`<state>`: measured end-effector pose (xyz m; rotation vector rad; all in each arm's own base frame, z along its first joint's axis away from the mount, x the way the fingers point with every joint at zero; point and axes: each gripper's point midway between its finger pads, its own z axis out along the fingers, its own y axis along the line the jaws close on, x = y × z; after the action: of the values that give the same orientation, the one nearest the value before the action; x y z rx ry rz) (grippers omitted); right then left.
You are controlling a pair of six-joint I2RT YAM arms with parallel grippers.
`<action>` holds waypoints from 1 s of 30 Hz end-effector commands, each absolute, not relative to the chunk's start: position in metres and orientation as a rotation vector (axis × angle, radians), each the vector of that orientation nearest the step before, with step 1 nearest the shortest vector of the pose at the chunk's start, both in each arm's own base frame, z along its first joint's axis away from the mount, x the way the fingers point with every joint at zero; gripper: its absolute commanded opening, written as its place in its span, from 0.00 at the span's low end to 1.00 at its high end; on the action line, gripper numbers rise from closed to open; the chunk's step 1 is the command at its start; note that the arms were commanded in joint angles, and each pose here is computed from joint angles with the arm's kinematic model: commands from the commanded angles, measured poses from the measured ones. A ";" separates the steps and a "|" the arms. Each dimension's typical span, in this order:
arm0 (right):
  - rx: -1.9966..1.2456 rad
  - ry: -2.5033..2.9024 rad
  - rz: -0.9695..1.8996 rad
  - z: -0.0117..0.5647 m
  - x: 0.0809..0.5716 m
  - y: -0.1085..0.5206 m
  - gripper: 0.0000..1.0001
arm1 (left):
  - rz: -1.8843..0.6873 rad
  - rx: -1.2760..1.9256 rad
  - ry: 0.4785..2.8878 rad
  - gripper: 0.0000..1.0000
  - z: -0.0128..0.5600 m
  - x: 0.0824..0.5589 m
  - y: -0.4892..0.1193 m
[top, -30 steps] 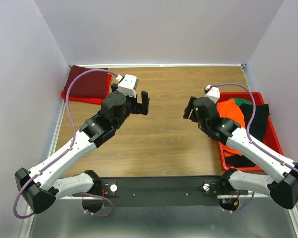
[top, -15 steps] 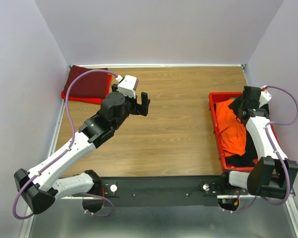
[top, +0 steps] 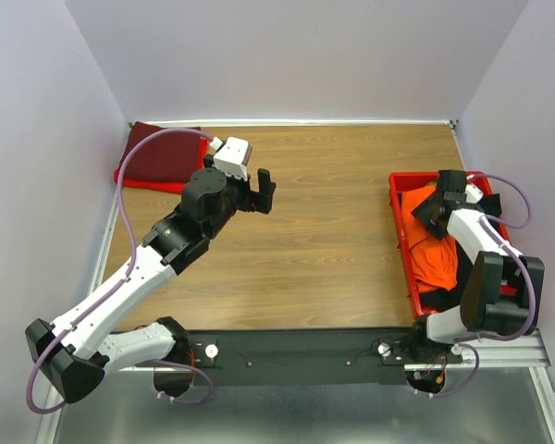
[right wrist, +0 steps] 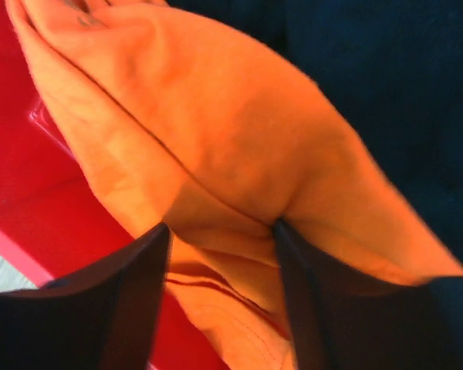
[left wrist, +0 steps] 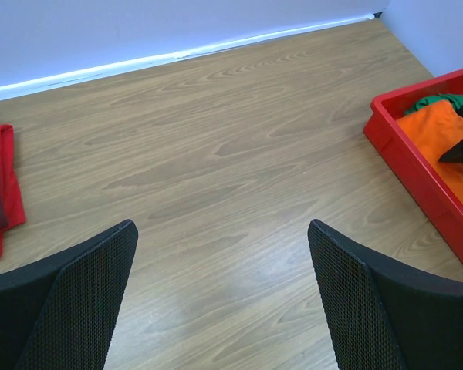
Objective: Fold and stack the t-shirts
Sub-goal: Grab the tshirt from the pile, then move the tshirt to the center of the board
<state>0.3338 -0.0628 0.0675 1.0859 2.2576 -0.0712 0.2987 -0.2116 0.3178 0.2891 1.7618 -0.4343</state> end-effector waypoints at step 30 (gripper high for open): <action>-0.021 1.794 0.843 0.444 0.347 0.253 0.01 | -0.365 0.056 1.664 0.98 0.349 0.315 -0.147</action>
<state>0.3450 0.2322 0.4543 0.0393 1.7562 0.8686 0.3133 -0.1623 0.3397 0.1259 1.7037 -0.3839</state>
